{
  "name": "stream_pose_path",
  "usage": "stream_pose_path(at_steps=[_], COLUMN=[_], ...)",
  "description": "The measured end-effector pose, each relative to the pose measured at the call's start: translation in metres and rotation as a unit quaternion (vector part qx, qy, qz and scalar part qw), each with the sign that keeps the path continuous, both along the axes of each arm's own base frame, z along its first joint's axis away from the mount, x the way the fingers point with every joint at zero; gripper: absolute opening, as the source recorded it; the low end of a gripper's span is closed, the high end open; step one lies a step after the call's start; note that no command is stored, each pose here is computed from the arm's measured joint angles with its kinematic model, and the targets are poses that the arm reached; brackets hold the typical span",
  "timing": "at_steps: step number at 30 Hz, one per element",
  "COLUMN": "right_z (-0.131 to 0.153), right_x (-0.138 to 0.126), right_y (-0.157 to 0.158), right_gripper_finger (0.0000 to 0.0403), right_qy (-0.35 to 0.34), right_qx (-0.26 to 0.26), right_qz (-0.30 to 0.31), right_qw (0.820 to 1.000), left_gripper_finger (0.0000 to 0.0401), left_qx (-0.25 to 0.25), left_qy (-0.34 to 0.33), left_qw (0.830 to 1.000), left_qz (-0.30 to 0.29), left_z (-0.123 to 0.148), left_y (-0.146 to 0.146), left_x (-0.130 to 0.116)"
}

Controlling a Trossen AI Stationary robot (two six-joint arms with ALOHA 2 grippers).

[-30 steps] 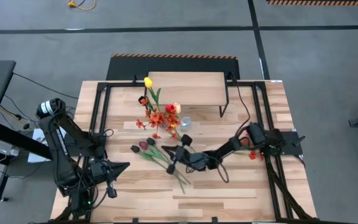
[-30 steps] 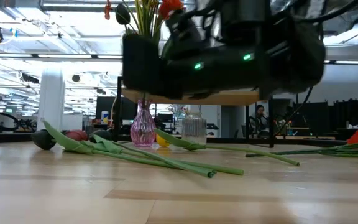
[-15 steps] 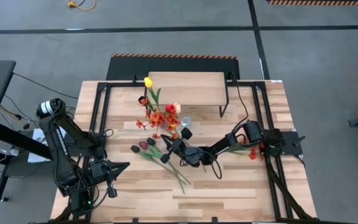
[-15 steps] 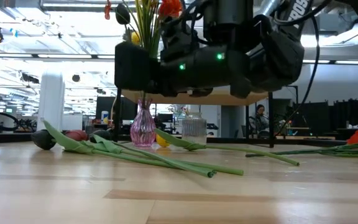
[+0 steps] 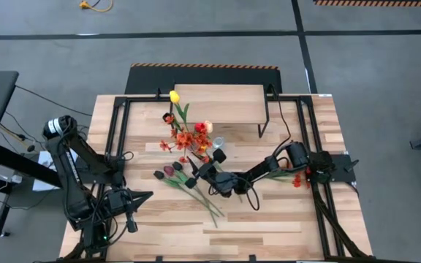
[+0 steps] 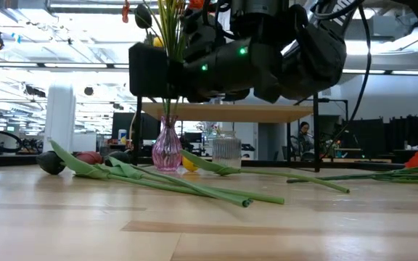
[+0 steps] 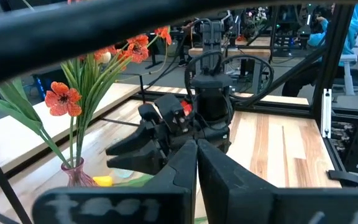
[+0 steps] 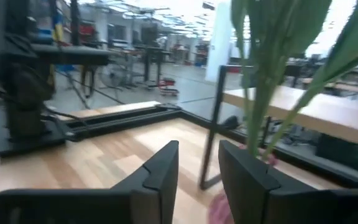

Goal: Pick and place flowers into a vace then onto a shelf
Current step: Put the bottom orange flowers into the violet vase

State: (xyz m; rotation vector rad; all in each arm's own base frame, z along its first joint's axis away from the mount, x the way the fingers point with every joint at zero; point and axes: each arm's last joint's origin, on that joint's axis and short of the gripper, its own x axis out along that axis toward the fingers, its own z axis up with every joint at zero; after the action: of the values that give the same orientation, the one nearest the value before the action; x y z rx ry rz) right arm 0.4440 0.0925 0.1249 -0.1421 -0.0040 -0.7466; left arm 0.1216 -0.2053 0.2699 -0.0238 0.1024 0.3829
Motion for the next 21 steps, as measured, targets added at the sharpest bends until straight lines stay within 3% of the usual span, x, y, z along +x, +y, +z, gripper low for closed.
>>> stream_pose_path(at_steps=[21], right_z=[0.0], right_x=[0.004], right_y=[-0.028], right_gripper_finger=[0.0121], right_qy=[0.019], right_qx=[-0.017], right_qz=[-0.043], right_qw=[0.999], left_gripper_finger=[0.0], left_qx=[0.003], left_qy=[0.006], left_qw=[1.0], left_qz=[-0.002], left_z=[0.0], left_y=[0.0], left_x=[0.0])
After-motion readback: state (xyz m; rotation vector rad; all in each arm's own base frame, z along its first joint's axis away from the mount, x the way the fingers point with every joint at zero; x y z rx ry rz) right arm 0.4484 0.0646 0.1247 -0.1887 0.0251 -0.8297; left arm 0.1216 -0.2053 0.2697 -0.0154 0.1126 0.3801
